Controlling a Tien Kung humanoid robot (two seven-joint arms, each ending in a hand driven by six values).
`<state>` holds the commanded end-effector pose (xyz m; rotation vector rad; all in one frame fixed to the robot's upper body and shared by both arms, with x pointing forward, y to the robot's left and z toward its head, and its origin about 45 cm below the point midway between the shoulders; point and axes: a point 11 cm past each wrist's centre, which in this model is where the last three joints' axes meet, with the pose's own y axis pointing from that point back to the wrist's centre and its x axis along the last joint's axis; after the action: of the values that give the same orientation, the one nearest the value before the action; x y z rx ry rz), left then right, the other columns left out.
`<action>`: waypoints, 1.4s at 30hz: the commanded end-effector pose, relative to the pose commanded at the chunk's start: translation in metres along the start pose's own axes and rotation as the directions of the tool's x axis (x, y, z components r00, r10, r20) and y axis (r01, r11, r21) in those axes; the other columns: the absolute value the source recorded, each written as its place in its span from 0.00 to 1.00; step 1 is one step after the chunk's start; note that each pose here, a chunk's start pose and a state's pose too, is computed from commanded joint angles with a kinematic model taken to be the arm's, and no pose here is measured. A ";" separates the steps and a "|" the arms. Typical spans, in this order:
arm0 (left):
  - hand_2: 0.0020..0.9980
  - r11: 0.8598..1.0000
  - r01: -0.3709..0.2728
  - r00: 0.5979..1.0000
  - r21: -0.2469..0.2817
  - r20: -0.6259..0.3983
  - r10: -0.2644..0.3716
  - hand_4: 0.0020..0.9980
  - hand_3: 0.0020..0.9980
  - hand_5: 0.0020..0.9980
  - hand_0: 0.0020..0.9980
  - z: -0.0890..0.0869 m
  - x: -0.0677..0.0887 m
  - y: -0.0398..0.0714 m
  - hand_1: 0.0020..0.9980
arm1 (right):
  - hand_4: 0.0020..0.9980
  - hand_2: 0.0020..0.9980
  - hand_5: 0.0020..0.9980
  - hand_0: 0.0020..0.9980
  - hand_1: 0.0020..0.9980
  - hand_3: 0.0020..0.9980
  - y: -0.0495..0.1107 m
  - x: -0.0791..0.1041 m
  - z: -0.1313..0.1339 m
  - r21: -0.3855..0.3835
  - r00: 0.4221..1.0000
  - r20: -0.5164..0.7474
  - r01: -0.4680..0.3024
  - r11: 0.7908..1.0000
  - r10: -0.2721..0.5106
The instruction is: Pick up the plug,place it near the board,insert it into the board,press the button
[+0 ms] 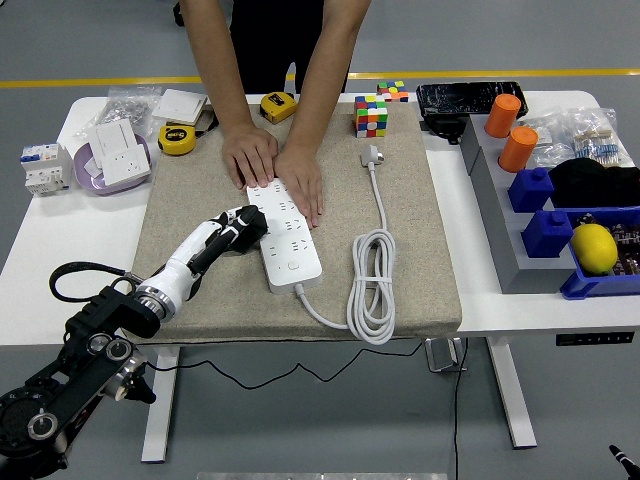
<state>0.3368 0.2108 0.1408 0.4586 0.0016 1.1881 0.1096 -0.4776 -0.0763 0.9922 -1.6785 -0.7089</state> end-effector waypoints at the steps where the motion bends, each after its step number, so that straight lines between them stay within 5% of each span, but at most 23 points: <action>1: 0.93 1.000 0.002 1.000 -0.001 0.013 -0.002 1.00 0.93 1.00 1.00 0.001 0.000 -0.001 0.99 | 1.00 0.76 0.83 1.00 0.84 0.79 0.000 0.000 0.000 0.000 1.000 0.000 0.000 1.000 0.000; 10: 0.93 1.000 -0.014 0.983 0.001 0.184 0.013 1.00 0.93 1.00 1.00 0.015 0.009 -0.009 0.99 | 1.00 0.76 0.83 1.00 0.84 0.79 0.000 0.002 -0.002 0.002 1.000 -0.002 -0.005 1.000 0.005; 21: 0.92 0.998 -0.066 0.903 0.004 0.425 0.058 1.00 0.92 1.00 1.00 0.028 0.022 -0.008 0.97 | 1.00 0.76 0.83 1.00 0.84 0.79 -0.001 0.005 -0.001 -0.002 1.000 -0.006 -0.010 1.000 0.010; 34: 0.91 0.992 -0.122 0.872 -0.021 0.475 0.118 1.00 0.91 1.00 1.00 0.039 0.028 -0.001 0.97 | 1.00 0.76 0.83 1.00 0.84 0.79 -0.001 0.008 -0.001 -0.003 1.000 -0.004 -0.017 1.000 0.017; 42: 0.91 0.988 -0.126 0.896 0.093 0.438 0.073 1.00 0.90 1.00 1.00 0.023 0.031 0.007 0.96 | 1.00 0.76 0.83 1.00 0.84 0.79 -0.001 0.011 -0.001 -0.005 1.000 0.002 -0.023 1.000 0.023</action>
<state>0.3484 0.2325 0.1713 0.8318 -0.3421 1.1681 0.1094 -0.4873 -0.0718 0.9682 -1.6865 -0.6986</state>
